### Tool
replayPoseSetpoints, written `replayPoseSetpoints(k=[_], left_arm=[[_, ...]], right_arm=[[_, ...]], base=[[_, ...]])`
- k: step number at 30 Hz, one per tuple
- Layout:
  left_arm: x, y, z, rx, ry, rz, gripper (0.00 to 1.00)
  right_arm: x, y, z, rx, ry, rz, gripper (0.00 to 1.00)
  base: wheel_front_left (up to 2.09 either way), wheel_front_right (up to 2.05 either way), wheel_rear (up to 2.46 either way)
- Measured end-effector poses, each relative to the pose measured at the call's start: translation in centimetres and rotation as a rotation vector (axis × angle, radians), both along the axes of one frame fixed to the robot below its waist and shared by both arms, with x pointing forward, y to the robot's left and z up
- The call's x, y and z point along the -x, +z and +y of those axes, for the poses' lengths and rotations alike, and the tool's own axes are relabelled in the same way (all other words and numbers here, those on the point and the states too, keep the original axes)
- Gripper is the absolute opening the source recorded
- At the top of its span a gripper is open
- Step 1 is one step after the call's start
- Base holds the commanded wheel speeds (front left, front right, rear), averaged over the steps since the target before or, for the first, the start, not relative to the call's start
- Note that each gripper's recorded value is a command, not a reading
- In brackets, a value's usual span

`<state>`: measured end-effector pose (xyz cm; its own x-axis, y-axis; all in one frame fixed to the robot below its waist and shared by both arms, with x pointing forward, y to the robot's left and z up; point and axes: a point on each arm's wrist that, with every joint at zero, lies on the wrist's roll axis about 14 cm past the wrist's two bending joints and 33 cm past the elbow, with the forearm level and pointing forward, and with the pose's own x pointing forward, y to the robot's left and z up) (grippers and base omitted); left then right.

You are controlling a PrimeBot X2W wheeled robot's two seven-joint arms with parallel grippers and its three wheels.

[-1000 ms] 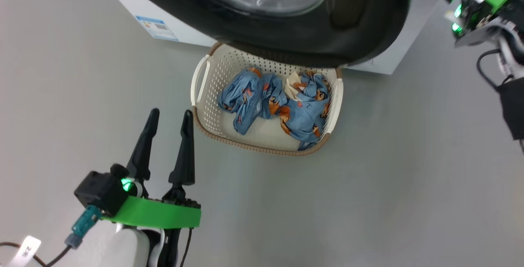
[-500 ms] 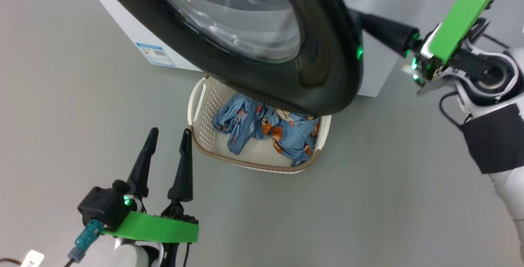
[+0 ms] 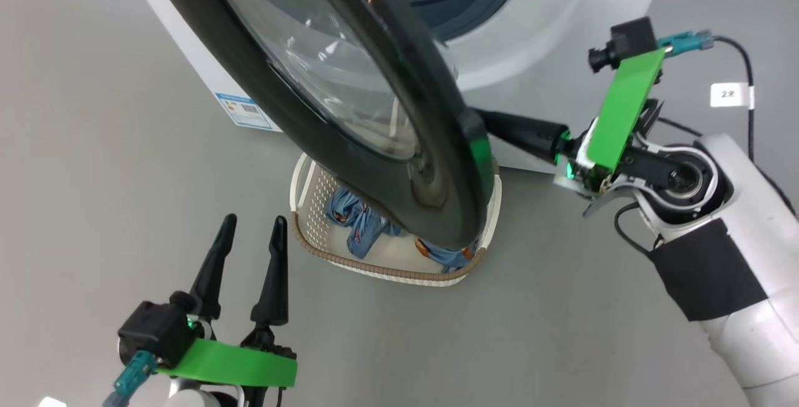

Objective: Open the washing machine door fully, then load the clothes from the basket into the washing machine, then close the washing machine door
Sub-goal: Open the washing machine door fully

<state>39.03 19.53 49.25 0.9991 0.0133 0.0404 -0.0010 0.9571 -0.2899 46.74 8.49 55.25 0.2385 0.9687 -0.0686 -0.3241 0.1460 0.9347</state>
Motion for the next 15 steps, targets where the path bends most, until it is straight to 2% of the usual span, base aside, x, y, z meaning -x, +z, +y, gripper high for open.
replayPoseSetpoints(k=[15], left_arm=[[1.8, 0.3, 0.9, -0.009, 0.028, -0.002, 1.0]], right_arm=[[5.2, 0.3, 3.1, -0.024, 0.149, 0.012, 0.0]], base=[[0.0, 0.0, 0.0]])
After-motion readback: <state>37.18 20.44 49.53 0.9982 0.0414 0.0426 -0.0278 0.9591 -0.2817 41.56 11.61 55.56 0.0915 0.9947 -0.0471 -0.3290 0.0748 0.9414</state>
